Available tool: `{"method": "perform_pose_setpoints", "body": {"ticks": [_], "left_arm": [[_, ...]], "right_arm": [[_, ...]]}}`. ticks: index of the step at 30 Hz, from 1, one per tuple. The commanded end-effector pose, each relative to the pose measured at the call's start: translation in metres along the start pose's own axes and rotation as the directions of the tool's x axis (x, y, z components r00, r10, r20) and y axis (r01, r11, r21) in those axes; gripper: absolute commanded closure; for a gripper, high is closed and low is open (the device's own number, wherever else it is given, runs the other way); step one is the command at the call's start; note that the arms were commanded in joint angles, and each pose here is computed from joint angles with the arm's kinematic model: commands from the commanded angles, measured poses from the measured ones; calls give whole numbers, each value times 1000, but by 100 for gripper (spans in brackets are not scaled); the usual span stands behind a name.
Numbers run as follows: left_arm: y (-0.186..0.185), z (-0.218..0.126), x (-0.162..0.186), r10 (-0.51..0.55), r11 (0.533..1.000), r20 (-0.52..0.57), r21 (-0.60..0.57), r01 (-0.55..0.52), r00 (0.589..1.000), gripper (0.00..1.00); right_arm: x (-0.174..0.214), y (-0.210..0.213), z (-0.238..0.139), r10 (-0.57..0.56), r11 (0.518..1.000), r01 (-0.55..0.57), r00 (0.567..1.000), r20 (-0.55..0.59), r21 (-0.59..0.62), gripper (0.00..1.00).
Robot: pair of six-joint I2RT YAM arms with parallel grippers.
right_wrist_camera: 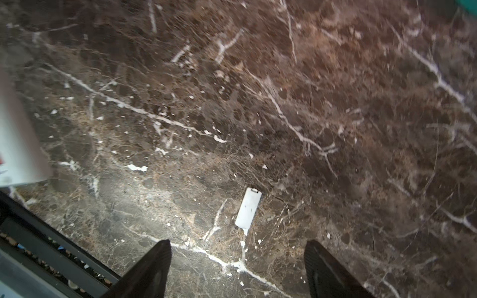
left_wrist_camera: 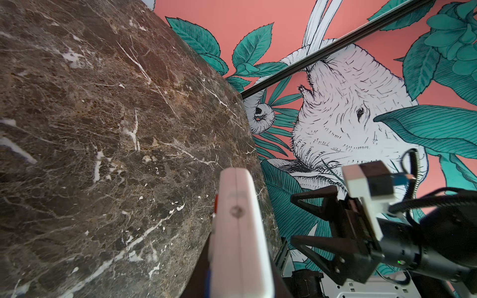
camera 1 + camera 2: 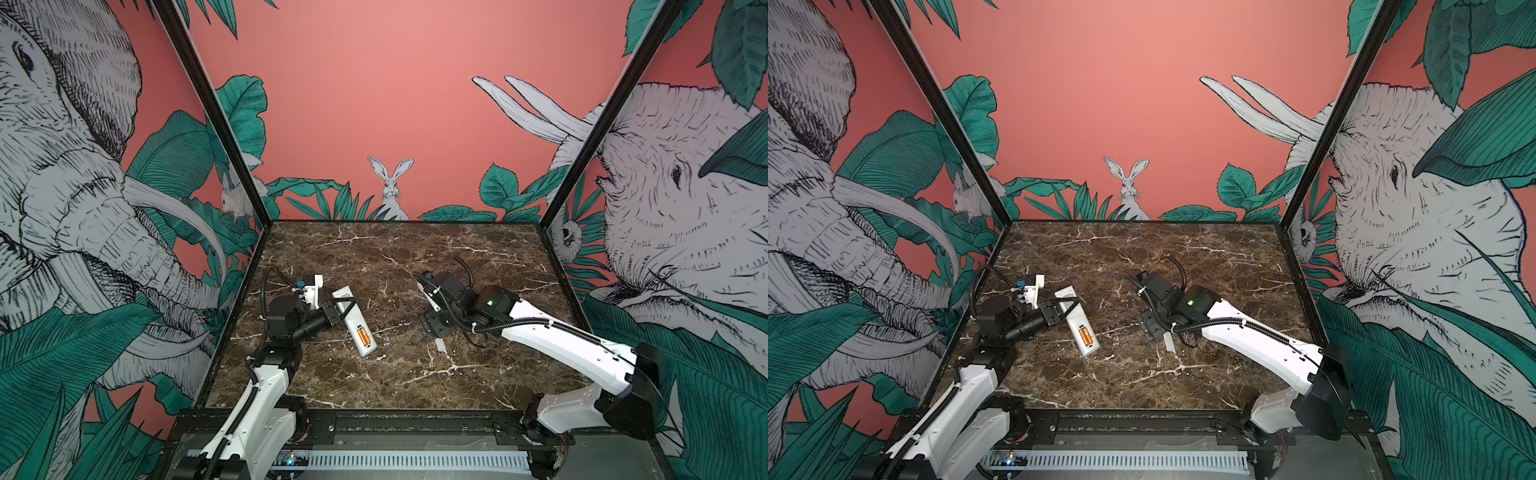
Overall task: Load the batteries into the remote control
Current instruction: 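Lift the right gripper off the remote and move it toward the white battery cover, then lower the right gripper onto the white battery cover and close on it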
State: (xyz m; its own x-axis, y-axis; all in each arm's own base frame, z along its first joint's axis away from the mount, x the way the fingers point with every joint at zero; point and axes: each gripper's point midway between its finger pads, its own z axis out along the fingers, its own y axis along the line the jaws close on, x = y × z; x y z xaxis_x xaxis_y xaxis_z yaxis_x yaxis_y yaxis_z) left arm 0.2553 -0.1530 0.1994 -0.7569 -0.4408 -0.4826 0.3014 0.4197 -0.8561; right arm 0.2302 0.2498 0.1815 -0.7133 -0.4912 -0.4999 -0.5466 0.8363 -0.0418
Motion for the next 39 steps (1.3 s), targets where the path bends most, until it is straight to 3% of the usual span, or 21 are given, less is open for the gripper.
{"method": "perform_pose_setpoints", "body": {"ticks": [1, 7, 19, 39], "left_arm": [[-9, -1, -4, 48, 999, 11, 21, -48, 999, 100], [-7, -1, -3, 57, 998, 6, 19, -57, 998, 100], [-9, 1, 0, 81, 996, -7, 41, -81, 997, 100], [-6, 4, 0, 96, 994, -14, 46, -95, 995, 100]], "right_arm": [[11, -7, 18, 90, 996, -90, 995, -47, 2, 14], [23, -16, 54, 128, 992, -126, 985, -115, 27, 10], [52, -17, 112, 145, 989, -137, 954, -263, 47, 12], [71, -21, 144, 183, 983, -178, 926, -329, 47, 30]]}}
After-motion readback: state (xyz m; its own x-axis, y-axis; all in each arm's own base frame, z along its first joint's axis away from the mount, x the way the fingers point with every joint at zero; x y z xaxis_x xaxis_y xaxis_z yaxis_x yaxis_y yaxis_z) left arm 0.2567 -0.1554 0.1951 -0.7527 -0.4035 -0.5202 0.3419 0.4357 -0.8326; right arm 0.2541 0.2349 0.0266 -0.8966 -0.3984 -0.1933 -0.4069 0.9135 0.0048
